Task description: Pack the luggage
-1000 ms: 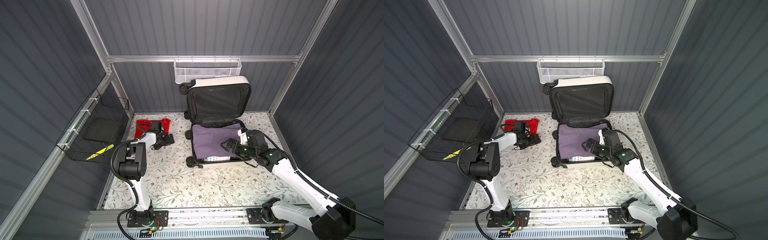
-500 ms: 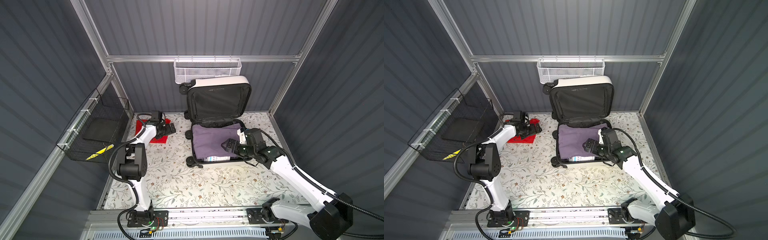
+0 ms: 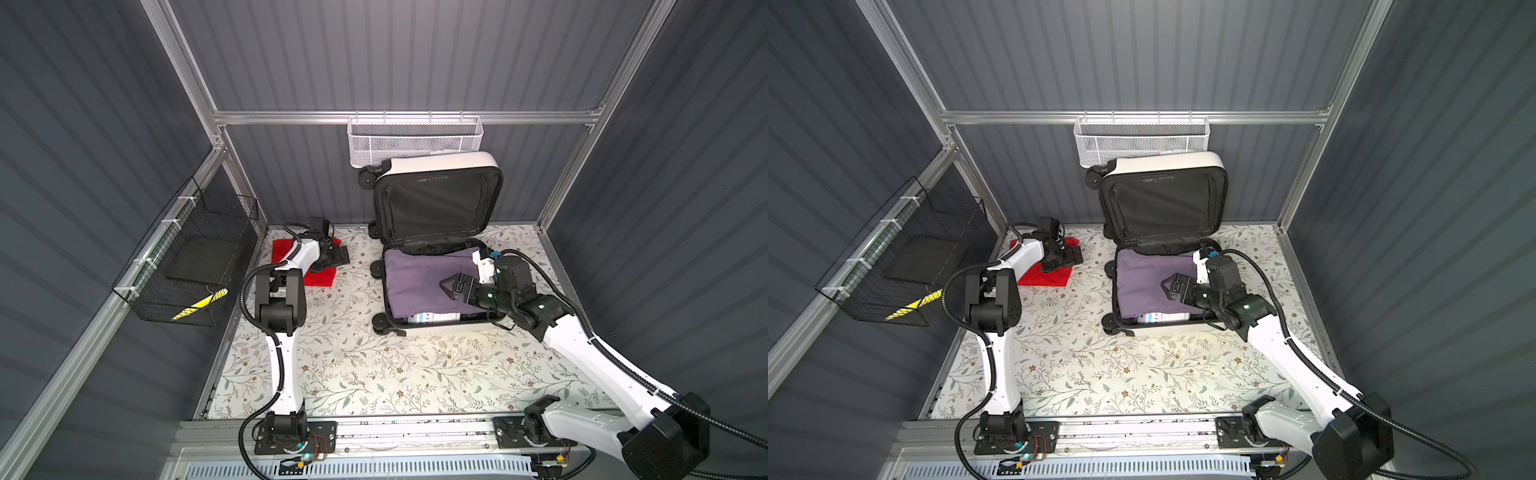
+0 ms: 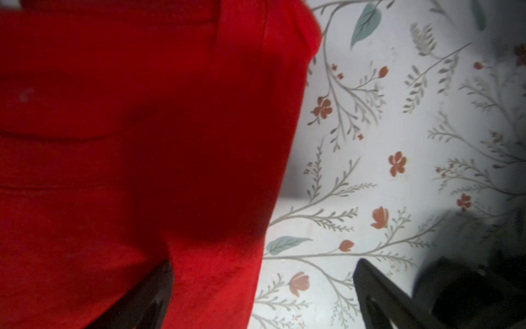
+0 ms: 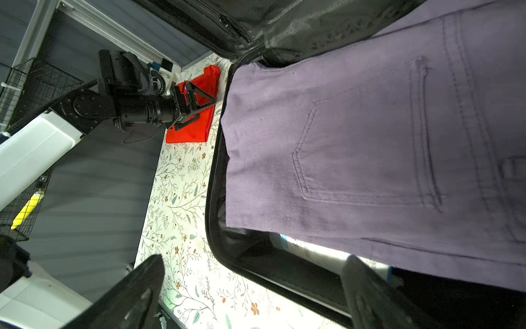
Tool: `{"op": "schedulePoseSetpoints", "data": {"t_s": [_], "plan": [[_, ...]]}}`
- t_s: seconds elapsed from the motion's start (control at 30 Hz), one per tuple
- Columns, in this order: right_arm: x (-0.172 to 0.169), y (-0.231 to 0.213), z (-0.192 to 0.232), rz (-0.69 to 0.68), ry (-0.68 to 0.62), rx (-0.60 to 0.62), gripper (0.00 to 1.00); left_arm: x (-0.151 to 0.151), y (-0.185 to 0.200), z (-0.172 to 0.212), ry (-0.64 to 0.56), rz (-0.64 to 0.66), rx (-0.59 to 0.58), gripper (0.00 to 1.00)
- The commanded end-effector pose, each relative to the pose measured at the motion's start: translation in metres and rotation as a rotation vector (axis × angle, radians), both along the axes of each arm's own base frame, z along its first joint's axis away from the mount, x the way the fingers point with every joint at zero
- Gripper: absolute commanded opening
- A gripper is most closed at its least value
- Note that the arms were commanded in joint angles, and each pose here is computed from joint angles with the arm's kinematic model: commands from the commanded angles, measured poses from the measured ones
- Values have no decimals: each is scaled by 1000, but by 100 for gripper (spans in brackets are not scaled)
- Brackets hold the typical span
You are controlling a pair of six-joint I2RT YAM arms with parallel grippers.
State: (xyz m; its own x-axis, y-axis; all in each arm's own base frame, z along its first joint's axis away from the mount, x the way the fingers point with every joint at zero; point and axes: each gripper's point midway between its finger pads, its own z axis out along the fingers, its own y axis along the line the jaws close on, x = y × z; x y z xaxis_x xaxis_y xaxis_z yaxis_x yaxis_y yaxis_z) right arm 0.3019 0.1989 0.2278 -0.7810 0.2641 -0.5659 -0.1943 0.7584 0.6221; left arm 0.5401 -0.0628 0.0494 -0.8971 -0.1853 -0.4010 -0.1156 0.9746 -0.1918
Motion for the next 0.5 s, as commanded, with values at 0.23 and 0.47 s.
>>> {"op": "schedulePoseSetpoints", "data": {"t_s": [0.23, 0.47], "plan": [[-7, -1, 21, 28, -53, 37, 99, -30, 3, -32, 136, -34, -3, 100], [-14, 3, 20, 54, -38, 80, 99, -61, -11, -45, 184, -41, -83, 100]]}}
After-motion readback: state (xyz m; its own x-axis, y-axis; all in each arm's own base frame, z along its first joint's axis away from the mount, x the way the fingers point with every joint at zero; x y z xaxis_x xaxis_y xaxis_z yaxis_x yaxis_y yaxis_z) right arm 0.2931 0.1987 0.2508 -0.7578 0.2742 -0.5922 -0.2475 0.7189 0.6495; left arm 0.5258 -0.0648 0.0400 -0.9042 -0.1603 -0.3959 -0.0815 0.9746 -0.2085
